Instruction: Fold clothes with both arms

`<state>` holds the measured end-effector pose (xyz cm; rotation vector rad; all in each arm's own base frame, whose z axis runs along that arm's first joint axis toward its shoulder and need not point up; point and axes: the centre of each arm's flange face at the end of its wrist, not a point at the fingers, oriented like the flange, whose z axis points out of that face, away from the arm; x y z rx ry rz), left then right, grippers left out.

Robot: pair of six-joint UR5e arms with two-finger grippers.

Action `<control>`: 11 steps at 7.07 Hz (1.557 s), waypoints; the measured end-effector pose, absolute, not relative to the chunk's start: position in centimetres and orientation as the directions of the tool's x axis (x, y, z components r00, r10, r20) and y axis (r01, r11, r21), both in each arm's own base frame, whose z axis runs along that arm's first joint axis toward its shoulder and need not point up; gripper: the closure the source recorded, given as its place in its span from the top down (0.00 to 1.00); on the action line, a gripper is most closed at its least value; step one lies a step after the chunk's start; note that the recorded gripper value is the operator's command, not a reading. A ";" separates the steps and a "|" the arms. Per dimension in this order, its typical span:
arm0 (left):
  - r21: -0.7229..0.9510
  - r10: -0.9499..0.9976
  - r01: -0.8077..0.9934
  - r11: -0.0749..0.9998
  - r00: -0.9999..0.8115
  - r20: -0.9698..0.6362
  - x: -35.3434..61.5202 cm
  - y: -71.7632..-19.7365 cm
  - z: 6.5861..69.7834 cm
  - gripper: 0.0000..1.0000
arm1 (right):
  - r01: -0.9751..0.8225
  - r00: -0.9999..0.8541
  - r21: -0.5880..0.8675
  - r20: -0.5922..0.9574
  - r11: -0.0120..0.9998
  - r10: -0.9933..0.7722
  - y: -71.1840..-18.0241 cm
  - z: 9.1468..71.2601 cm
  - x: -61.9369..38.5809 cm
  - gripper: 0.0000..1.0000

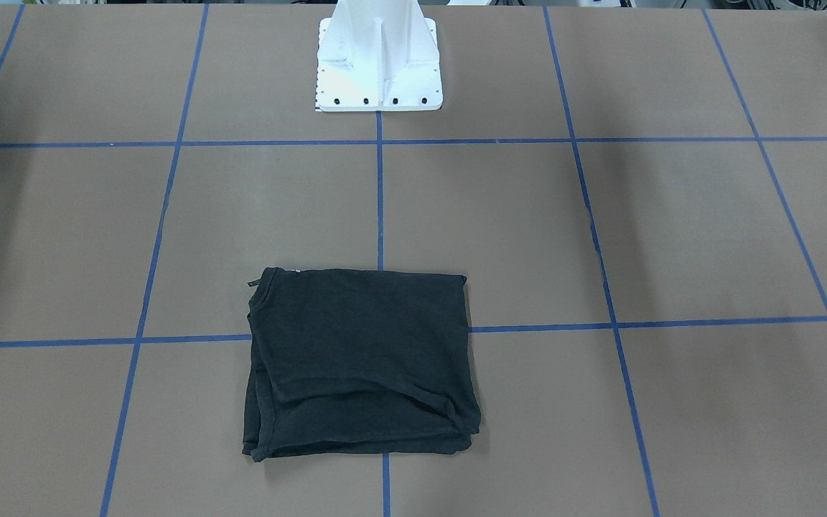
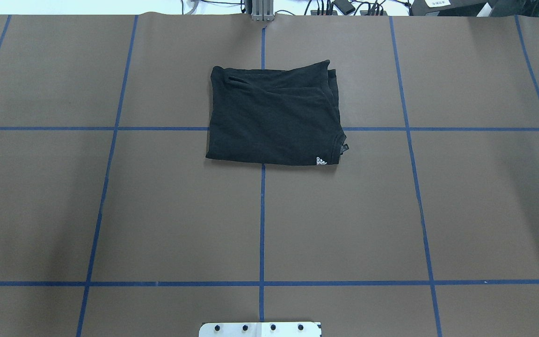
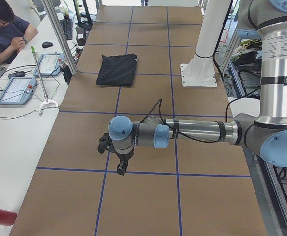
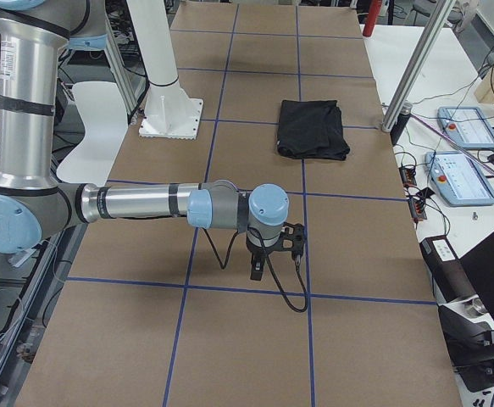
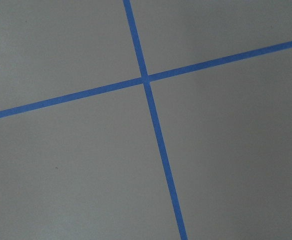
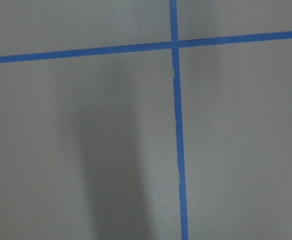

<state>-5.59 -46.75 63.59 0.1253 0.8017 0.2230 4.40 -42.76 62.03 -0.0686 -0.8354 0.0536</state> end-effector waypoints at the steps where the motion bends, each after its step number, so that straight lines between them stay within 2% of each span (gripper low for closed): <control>1: 0.202 0.250 -0.151 0.968 0.686 -0.683 -5.7 -47.3 63.2 1.00 | -0.021 0.670 -0.085 0.738 0.996 0.077 -42.5 62.2 4.5 1.00; 4: 0.224 0.267 -0.157 0.962 0.719 -0.641 -5.9 -48.9 62.0 1.00 | -0.032 0.670 -0.091 0.737 0.995 0.089 -41.3 62.5 5.0 1.00; 11: 0.228 0.270 -0.158 0.961 0.719 -0.640 -6.0 -49.1 62.0 1.00 | -0.034 0.670 -0.084 0.737 0.996 0.085 -41.4 62.2 5.1 1.00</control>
